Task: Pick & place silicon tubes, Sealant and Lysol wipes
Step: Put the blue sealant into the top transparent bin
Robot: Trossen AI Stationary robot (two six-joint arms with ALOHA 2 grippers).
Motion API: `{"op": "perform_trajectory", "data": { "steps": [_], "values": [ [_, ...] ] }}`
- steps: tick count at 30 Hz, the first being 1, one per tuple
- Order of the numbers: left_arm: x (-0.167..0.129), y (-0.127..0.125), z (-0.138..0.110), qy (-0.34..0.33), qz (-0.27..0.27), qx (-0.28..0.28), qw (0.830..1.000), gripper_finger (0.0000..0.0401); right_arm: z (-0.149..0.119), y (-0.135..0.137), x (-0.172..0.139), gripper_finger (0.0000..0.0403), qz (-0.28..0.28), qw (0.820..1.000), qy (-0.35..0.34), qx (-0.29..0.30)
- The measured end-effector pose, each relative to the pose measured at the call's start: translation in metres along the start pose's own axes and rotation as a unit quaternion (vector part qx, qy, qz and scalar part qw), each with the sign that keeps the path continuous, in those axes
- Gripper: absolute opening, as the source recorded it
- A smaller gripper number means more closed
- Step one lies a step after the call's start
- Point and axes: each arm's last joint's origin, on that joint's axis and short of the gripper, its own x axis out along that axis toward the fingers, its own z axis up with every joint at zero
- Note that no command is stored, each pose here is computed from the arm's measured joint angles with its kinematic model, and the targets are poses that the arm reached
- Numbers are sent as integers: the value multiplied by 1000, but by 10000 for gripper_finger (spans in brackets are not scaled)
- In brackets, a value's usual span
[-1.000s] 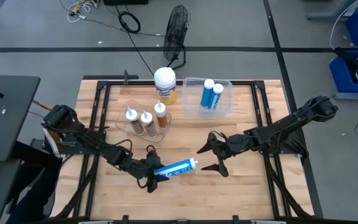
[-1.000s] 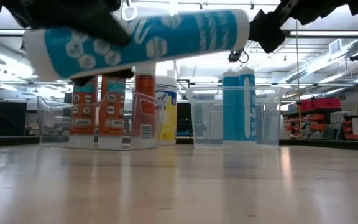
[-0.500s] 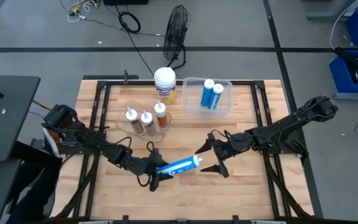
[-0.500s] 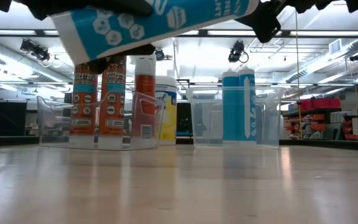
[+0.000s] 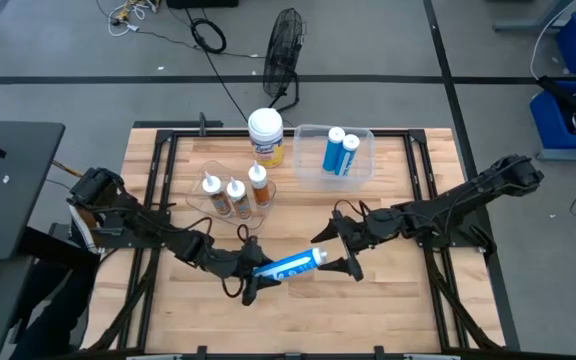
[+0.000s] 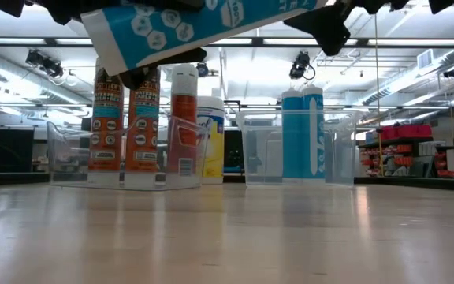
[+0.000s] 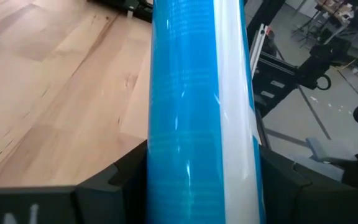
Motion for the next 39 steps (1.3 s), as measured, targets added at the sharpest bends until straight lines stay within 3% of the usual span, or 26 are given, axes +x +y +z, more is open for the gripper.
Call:
{"op": "perform_trajectory", "data": {
  "steps": [11, 15, 20, 27, 39],
  "values": [
    [0, 1, 0, 2, 2, 5, 1000, 215, 7, -2, 21, 377, -14, 998, 51, 15],
    [0, 1, -1, 4, 3, 6, 1000, 215, 12, 0, 25, 359, -11, 999, 53, 6],
    [0, 1, 0, 1, 2, 5, 1000, 218, 14, 2, 25, 314, 9, 998, 61, 4],
    [0, 1, 0, -2, 2, 5, 1000, 215, 11, 1, 25, 210, 11, 997, 78, 6],
    [1, 1, 2, -14, 11, 13, 1000, 231, 15, 1, 18, 209, 8, 997, 75, 5]
  ]
}}
